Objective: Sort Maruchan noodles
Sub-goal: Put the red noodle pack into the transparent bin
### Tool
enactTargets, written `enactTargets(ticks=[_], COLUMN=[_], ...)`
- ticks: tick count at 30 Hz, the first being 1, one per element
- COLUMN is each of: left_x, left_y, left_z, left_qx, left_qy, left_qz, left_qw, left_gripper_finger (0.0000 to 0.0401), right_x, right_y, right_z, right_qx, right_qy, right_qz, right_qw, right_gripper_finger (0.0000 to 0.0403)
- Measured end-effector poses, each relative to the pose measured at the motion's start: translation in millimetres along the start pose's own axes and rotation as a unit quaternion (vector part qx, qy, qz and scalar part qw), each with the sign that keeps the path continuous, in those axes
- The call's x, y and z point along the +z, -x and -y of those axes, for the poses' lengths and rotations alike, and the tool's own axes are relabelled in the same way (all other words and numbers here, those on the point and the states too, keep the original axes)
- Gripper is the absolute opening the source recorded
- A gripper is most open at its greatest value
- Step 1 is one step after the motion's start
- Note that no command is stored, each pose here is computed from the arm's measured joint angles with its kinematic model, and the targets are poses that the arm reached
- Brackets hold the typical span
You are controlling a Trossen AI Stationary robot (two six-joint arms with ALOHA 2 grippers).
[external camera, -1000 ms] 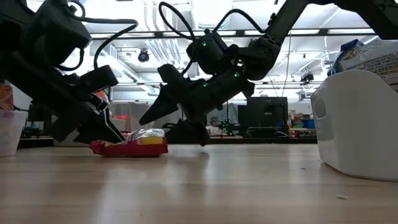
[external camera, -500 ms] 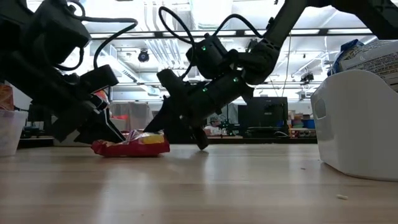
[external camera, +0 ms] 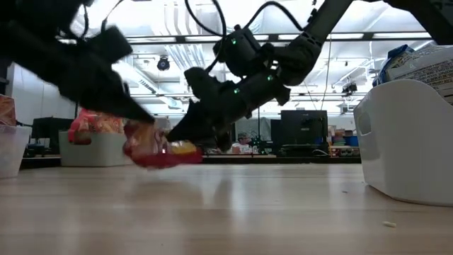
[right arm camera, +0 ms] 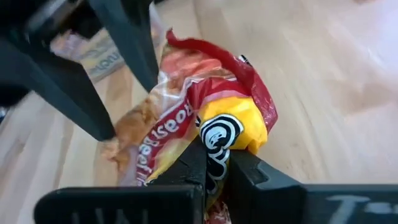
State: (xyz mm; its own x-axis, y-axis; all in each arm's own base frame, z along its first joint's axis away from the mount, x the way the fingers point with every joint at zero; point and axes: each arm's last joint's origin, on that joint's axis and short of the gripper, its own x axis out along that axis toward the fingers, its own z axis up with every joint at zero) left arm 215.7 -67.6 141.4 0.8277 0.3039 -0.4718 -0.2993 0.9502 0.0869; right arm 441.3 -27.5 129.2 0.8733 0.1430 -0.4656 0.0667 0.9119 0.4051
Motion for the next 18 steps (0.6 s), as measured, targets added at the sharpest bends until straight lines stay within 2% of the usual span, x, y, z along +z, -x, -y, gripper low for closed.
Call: enactTargets(ticks=[6,13,18], left_x=[22,34,34], left_y=[17,36,38], left_z=[-8,-20,-22], left_qx=[0.004,0.016,0.017], left_qy=[0.003,0.021,0.039], left_qz=[0.058,0.081,0.076], left_qw=[0.998,0.996,0.996], left_gripper_finger=[0.0163,0.0194,0.0215], right_x=[2,2,0], right_y=[3,4,6], right_z=[-17,-33,-50], right_qx=[0.013,-0.026,-0.065], right_qy=[0.063,0.137,0.209], right_qz=[0.005,0.02,0.034], right_qw=[0.998,0.99,0.975], right_gripper_finger=[0.0021,0.0021,0.0021])
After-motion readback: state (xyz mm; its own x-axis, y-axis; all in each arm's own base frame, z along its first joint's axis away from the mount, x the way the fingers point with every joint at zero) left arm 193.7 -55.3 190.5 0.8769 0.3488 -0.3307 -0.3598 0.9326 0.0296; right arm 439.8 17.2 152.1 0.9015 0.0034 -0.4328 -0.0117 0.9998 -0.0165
